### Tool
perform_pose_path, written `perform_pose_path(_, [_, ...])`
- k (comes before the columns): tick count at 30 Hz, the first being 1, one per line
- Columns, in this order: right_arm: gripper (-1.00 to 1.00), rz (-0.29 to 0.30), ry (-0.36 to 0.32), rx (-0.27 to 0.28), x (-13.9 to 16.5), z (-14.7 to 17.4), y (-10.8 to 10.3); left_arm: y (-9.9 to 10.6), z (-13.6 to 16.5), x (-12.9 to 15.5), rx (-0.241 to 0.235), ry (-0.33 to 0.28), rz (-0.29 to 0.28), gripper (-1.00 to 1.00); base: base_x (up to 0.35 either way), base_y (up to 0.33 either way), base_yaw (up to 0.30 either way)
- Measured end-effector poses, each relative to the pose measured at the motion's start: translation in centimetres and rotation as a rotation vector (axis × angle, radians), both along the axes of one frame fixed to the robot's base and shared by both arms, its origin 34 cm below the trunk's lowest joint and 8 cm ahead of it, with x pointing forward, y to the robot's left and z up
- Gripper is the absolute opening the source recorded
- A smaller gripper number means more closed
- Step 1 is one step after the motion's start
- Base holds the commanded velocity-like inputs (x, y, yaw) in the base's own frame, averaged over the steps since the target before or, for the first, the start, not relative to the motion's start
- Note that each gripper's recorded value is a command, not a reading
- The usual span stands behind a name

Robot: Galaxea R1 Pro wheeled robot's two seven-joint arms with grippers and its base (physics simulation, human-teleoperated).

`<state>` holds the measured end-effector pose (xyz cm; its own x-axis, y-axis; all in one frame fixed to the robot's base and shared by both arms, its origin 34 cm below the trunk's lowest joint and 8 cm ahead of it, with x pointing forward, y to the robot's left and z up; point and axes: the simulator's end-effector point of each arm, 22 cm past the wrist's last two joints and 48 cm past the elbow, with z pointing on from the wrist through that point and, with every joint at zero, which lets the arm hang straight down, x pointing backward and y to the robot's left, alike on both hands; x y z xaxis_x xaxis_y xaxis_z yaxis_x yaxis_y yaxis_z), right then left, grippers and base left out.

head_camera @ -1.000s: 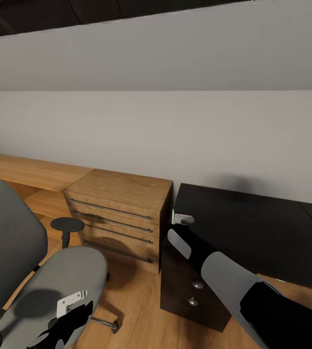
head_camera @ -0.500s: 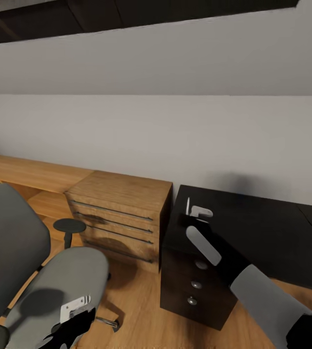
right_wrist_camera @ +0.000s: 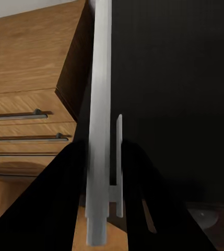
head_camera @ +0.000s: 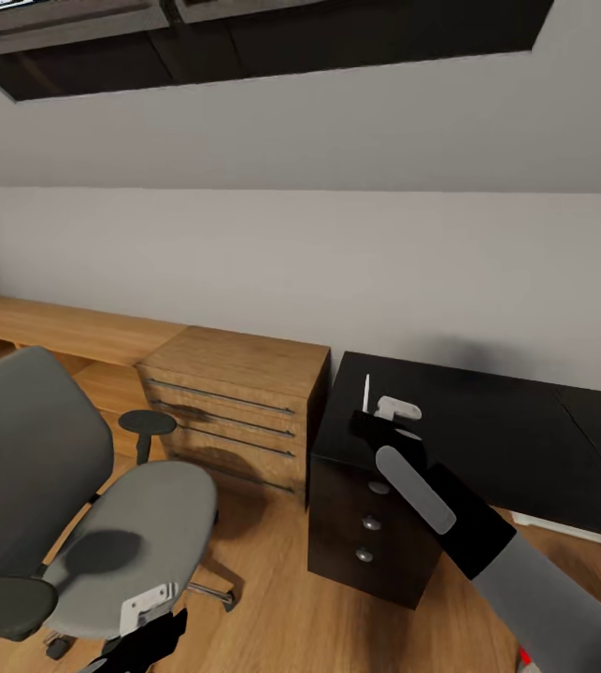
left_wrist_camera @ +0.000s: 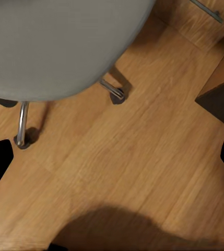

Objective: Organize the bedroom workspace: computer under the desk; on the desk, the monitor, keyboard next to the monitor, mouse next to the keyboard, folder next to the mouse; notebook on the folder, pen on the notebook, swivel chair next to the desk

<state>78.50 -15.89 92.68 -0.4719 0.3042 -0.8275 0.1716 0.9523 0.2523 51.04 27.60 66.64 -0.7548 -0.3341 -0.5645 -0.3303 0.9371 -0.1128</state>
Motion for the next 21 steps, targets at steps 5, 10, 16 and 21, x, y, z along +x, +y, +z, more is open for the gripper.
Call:
perform_pose_path(5, [-1.00, 0.003, -0.007, 0.004, 0.0, 1.1, 0.1, -0.6, -0.2, -0.7, -0.011, 0.025, -0.009, 1.00, -0.011, 0.000, 0.000])
perform_pose_path(10, [-1.00, 0.013, -0.015, 0.023, -0.2, 2.5, 0.7, -2.1, 0.2, -0.8, -0.017, 0.034, -0.045, 1.00, -0.002, 0.000, 0.000])
perform_pose_path(16, [-1.00, 0.016, -0.015, 0.049, -0.4, 3.9, 1.0, -4.6, -1.6, -3.0, -0.035, 0.106, -0.105, 1.00, 0.000, 0.000, 0.000])
perform_pose_path(21, [-1.00, -0.032, -0.013, 0.032, -0.8, 5.2, 0.1, -4.7, -3.9, -4.7, -0.012, 0.067, -0.085, 1.00, 0.000, 0.000, -0.142])
